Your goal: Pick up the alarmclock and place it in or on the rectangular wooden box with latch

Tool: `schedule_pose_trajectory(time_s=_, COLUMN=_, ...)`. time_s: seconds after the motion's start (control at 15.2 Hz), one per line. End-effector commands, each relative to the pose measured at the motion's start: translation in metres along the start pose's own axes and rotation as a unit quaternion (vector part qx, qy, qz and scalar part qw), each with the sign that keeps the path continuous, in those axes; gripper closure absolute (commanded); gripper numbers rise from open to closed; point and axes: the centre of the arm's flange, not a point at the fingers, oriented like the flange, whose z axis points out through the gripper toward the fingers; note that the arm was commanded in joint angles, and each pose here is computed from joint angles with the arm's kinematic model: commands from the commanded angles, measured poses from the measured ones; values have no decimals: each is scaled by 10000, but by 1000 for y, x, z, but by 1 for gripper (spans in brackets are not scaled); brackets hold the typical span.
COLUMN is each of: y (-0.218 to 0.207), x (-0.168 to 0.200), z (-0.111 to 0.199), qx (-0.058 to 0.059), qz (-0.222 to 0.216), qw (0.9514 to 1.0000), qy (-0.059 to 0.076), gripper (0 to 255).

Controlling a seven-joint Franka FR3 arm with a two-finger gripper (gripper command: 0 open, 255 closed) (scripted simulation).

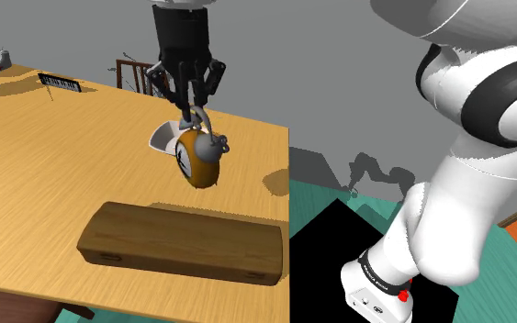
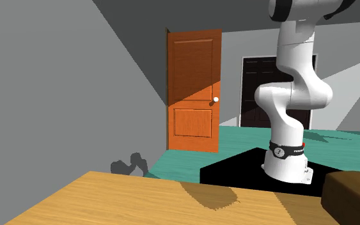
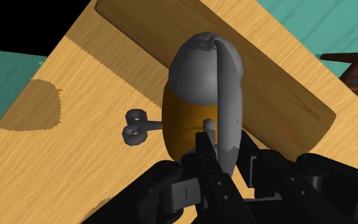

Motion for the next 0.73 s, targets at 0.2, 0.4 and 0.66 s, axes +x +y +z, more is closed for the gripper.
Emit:
schedule_pose_trajectory(time_s=0.2, y=-48, x=-45, z=-9, qx=3, qz=8, qw=10000, qy=4, gripper=255)
schedule_pose_trajectory(time_s=0.4, y=-56, x=-51, z=0, qx=3, qz=8, qw=10000, qy=4, gripper=255)
schedule_pose_trajectory(time_s=0.66, y=-57, x=-48, z=21, qx=3, qz=8, qw=10000, qy=4, gripper=255)
